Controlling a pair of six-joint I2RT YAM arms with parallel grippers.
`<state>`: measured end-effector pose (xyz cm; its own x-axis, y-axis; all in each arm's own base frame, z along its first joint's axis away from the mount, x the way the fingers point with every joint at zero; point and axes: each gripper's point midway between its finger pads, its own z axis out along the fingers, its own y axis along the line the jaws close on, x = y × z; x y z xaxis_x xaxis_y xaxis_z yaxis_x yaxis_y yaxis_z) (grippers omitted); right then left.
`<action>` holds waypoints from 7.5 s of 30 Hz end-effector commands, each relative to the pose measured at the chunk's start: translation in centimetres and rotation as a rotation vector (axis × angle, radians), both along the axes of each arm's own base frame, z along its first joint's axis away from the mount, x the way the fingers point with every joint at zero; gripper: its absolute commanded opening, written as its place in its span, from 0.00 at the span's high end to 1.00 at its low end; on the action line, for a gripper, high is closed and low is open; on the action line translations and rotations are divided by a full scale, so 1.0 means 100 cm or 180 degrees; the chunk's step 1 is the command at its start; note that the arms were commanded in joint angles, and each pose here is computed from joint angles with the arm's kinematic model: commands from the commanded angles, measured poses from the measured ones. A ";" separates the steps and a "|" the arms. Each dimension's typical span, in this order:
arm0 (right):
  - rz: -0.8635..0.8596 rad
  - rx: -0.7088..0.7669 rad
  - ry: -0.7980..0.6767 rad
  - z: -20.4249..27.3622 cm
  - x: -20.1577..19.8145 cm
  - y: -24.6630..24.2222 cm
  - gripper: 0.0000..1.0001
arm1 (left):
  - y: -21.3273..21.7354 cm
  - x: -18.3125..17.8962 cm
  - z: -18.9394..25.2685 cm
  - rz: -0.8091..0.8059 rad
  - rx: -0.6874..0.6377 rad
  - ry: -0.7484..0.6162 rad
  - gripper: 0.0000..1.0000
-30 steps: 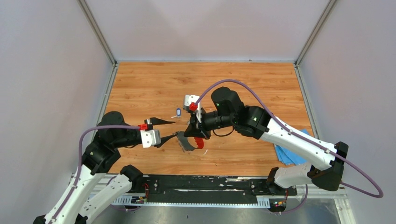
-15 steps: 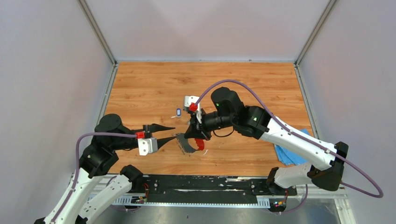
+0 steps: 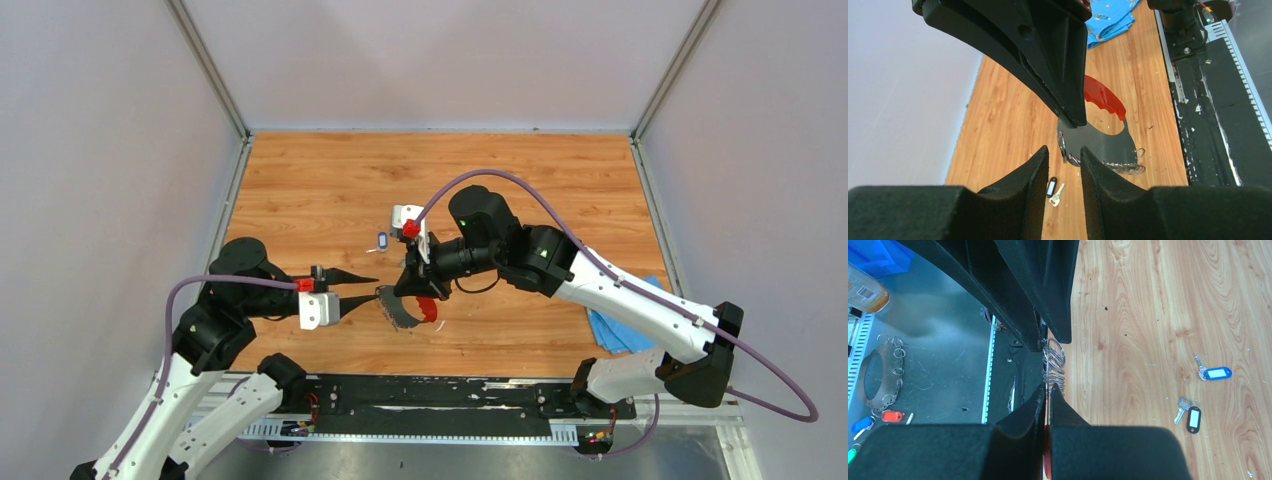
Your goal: Put the keys on the keyring
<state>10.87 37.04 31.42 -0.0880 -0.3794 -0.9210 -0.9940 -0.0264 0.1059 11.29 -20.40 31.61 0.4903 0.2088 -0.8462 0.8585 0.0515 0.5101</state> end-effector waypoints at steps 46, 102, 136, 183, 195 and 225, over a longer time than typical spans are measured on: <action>0.0294 -0.0263 0.0391 -0.004 -0.022 0.003 1.00 | 0.012 -0.007 -0.009 -0.0165 0.0267 -0.0853 0.66; 0.0458 -0.0394 0.0593 -0.008 -0.027 0.012 1.00 | 0.012 -0.028 -0.023 -0.0497 0.0287 -0.0942 0.90; 0.0462 -0.0397 0.0596 -0.007 -0.031 0.004 1.00 | 0.018 -0.032 -0.012 -0.0457 0.0276 -0.1240 1.00; 0.0906 -0.0321 0.0932 0.001 -0.047 0.022 1.00 | 0.015 -0.046 -0.018 -0.0674 0.0173 -0.1184 0.60; 0.0908 -0.0298 0.0995 0.003 -0.050 0.021 1.00 | 0.019 -0.045 -0.029 -0.0599 0.0219 -0.1247 0.48; 0.0822 -0.0334 0.1005 -0.005 -0.046 0.024 1.00 | 0.024 -0.054 -0.014 -0.0549 0.0109 -0.1305 0.90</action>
